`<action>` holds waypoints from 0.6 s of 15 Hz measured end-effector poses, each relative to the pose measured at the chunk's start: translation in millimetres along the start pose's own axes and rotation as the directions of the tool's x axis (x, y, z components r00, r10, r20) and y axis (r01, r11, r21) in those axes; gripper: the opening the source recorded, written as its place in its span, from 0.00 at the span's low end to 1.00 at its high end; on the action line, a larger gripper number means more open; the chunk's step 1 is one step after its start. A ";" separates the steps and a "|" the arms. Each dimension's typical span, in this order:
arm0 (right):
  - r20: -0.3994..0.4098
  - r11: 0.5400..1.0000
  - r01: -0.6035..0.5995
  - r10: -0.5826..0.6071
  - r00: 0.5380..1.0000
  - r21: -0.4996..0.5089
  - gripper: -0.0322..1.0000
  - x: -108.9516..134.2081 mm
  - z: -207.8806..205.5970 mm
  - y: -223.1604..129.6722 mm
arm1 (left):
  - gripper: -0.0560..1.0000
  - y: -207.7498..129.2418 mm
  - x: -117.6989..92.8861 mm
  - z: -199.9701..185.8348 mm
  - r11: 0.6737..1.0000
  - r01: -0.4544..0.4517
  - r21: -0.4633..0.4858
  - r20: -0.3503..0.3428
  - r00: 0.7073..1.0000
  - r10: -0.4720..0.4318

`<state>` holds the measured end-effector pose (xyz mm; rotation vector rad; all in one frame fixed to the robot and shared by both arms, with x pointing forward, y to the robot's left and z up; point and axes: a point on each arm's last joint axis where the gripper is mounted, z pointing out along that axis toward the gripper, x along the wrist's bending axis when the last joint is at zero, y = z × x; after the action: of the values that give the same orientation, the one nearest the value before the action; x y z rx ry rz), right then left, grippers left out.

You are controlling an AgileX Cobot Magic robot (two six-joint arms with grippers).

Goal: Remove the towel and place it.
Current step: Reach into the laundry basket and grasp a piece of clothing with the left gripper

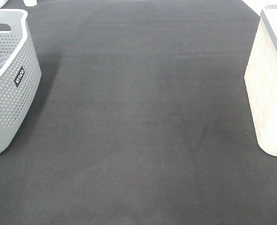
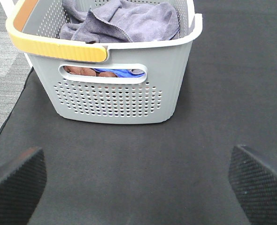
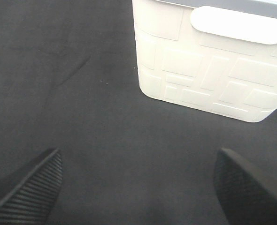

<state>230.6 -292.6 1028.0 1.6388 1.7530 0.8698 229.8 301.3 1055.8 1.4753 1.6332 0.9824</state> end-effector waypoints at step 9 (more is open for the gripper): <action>0.000 1.000 0.000 0.000 1.000 0.000 0.80 0.0 0.0 0.0 | 0.99 0.0 0.0 0.0 1.000 0.000 0.000 0.000 1.000 0.000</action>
<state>230.6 -292.6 1028.0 1.6388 1.7530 0.8698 229.8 301.3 1055.8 1.4753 1.6332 0.9824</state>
